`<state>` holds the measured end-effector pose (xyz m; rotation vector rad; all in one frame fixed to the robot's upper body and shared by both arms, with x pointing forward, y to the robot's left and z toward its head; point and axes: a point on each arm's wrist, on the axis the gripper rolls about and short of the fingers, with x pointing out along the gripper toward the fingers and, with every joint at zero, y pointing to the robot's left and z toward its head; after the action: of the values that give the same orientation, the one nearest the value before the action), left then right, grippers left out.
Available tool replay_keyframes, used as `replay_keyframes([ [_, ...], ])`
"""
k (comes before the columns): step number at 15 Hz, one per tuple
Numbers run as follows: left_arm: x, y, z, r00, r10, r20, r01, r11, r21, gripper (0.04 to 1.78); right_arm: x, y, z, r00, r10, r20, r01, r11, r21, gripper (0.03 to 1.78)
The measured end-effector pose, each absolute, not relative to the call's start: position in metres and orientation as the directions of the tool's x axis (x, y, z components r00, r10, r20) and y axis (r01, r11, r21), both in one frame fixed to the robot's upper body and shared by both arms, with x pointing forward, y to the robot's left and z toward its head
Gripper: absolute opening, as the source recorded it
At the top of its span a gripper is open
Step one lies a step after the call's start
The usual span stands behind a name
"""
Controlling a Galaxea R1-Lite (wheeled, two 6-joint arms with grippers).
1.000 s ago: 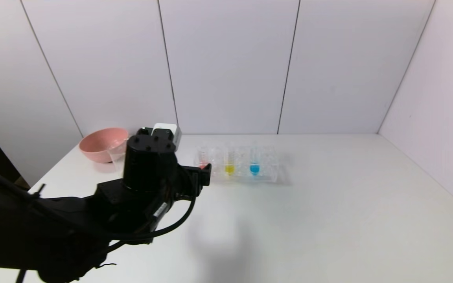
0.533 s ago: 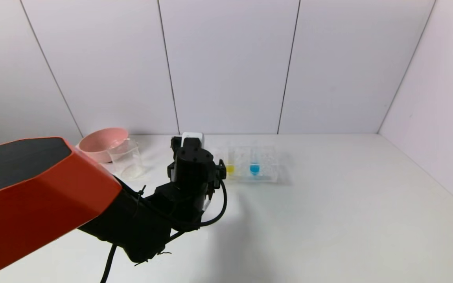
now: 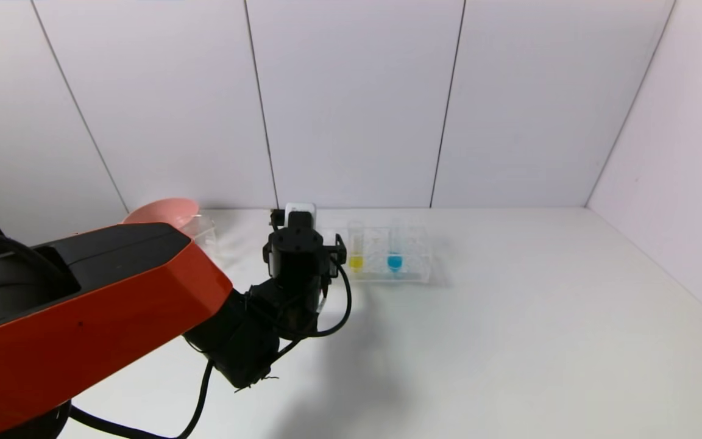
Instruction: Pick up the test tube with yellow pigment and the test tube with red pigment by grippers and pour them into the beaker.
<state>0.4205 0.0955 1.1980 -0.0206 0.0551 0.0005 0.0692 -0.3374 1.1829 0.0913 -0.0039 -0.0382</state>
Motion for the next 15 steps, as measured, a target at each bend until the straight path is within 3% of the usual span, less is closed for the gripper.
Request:
replay_keyframes([
  [2, 0.4207, 0.0958, 1.1983, 0.998, -0.003, -0.055, 0.002, 1.000, -0.017, 1.67, 0.0692, -0.3374, 1.1830, 0.999, -0.038, 0.003, 0.038, 0.995, 0.092, 1.71],
  [5, 0.4202, 0.0946, 1.1993, 0.999, -0.017, -0.048, 0.016, 1.000, -0.023, 1.35, 0.0692, -0.3374, 1.1830, 0.999, -0.038, 0.003, 0.038, 0.995, 0.091, 1.71],
  [10, 0.4221, 0.0919, 1.2008, 0.999, -0.023, -0.028, 0.022, 0.999, -0.038, 0.49, 0.0692, -0.3374, 1.1830, 0.999, -0.038, 0.003, 0.038, 0.995, 0.092, 1.71],
  [15, 0.4244, 0.0895, 1.2042, 1.000, -0.022, -0.012, 0.021, 0.999, -0.048, 0.43, 0.0693, -0.3374, 1.1830, 0.999, -0.038, 0.002, 0.038, 0.995, 0.092, 1.71],
])
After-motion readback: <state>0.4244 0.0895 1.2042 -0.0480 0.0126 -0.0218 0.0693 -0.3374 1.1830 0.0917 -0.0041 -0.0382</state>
